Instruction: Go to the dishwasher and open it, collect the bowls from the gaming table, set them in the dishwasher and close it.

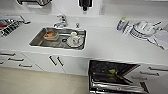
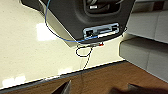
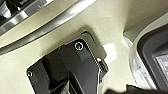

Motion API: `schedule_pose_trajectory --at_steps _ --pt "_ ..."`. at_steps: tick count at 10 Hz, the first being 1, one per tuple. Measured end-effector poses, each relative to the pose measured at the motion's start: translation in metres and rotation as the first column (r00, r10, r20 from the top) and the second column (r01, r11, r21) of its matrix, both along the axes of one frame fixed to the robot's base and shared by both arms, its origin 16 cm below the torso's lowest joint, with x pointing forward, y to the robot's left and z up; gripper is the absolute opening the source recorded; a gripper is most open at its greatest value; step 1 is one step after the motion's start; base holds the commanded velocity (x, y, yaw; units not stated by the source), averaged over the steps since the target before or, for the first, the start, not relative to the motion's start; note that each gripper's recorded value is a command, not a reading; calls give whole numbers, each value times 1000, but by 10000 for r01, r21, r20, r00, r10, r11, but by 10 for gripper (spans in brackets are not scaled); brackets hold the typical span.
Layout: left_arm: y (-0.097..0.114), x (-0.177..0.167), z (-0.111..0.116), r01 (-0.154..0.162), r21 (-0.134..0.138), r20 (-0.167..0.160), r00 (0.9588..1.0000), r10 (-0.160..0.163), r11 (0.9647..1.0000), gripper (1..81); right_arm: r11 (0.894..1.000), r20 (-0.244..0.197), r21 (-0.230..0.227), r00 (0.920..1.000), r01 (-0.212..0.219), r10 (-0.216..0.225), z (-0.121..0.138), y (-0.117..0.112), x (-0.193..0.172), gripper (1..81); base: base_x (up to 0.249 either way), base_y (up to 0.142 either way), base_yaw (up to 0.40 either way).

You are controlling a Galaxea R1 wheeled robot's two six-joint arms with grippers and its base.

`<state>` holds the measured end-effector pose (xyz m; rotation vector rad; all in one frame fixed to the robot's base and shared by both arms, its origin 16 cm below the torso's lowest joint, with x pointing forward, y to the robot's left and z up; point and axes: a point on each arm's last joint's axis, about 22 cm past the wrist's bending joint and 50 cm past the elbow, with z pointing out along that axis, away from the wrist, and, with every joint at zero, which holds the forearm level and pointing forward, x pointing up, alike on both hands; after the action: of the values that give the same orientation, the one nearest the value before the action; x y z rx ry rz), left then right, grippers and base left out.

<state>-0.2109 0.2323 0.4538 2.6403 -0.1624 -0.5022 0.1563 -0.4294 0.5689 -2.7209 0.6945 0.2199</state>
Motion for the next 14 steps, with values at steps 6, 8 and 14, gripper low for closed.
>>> schedule_pose_trajectory --at_steps 6,8,14 --pt "-4 66 -24 -56 -87 880 9961 64 9999 811 9995 101 305 9999 18 -21 -72 33 -83 811 0 0 0" --pt "-4 86 -32 -58 -87 1140 9935 67 9999 811 9941 -116 1086 9999 -54 67 -83 86 -128 811 0 0 0" --pt "-7 142 -61 -63 -115 1860 9825 83 9999 811 9884 534 1512 9985 -156 76 -127 136 -137 811 0 0 0"
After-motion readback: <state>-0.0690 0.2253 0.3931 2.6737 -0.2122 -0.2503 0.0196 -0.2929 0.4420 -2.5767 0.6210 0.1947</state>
